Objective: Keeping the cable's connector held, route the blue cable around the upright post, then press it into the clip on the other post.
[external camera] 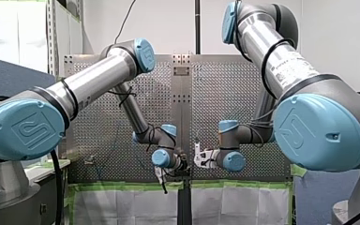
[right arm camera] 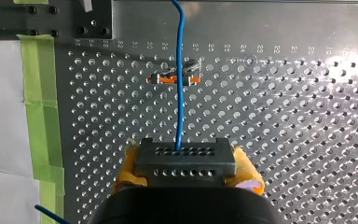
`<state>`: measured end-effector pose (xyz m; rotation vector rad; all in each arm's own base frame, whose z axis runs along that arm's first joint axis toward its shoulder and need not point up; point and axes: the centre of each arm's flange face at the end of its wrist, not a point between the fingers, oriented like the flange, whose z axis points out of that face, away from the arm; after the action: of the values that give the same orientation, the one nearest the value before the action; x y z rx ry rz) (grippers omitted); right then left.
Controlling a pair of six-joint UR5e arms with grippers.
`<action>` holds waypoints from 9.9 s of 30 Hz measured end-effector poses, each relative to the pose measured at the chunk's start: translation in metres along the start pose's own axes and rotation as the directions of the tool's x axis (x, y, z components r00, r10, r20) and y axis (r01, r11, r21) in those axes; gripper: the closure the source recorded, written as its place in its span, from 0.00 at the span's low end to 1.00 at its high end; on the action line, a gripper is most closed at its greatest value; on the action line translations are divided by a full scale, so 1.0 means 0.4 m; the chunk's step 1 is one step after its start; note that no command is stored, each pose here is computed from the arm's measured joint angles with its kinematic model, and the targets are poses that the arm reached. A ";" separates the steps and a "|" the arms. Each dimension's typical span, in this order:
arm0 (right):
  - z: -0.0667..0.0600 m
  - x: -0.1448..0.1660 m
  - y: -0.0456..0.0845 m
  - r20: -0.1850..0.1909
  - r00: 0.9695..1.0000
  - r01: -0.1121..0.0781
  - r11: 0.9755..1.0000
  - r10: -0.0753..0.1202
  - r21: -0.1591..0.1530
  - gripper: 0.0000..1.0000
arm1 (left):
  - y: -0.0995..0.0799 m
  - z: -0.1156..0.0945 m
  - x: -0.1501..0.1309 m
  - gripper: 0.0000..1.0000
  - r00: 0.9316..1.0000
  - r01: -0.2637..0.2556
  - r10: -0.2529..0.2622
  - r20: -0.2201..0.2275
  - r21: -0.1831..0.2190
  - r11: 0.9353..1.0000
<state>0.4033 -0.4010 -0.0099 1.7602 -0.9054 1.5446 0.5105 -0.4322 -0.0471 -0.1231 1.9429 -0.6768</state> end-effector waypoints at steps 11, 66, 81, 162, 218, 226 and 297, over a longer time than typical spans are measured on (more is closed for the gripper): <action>0.000 0.000 0.000 0.000 1.000 0.001 1.000 -0.001 0.001 1.00 | 0.003 -0.002 0.000 0.07 1.000 -0.025 0.025 -0.002 -0.010 1.000; -0.019 -0.079 0.048 0.073 0.996 0.053 0.995 -0.047 -0.082 1.00 | -0.069 -0.048 0.053 1.00 0.974 -0.195 0.210 0.082 -0.158 0.968; 0.025 -0.058 0.108 -0.039 0.999 0.030 0.999 -0.032 -0.046 1.00 | -0.065 -0.029 0.030 1.00 0.964 -0.200 0.224 0.145 -0.162 0.966; 0.211 -0.031 0.403 -0.108 0.994 0.024 0.999 -0.029 -0.047 1.00 | -0.041 0.070 -0.097 1.00 0.912 -0.390 0.397 0.101 -0.082 0.917; 0.331 0.018 0.527 -0.150 0.988 0.028 0.996 -0.040 -0.082 1.00 | -0.034 0.133 -0.217 1.00 0.907 -0.367 0.389 0.161 -0.150 0.918; 0.334 0.019 0.531 -0.149 0.988 0.029 0.996 -0.041 -0.083 1.00 | -0.044 0.134 -0.217 1.00 0.907 -0.371 0.391 0.157 -0.143 0.918; 0.322 0.002 0.551 -0.110 0.993 0.020 0.995 -0.031 -0.095 1.00 | -0.183 -0.038 -0.150 0.00 0.796 -0.583 0.581 -0.170 0.043 0.811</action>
<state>0.2959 -0.6322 -0.0221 1.5974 -0.8821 1.5428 0.5101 -0.4652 0.0430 0.5348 2.0015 -0.2622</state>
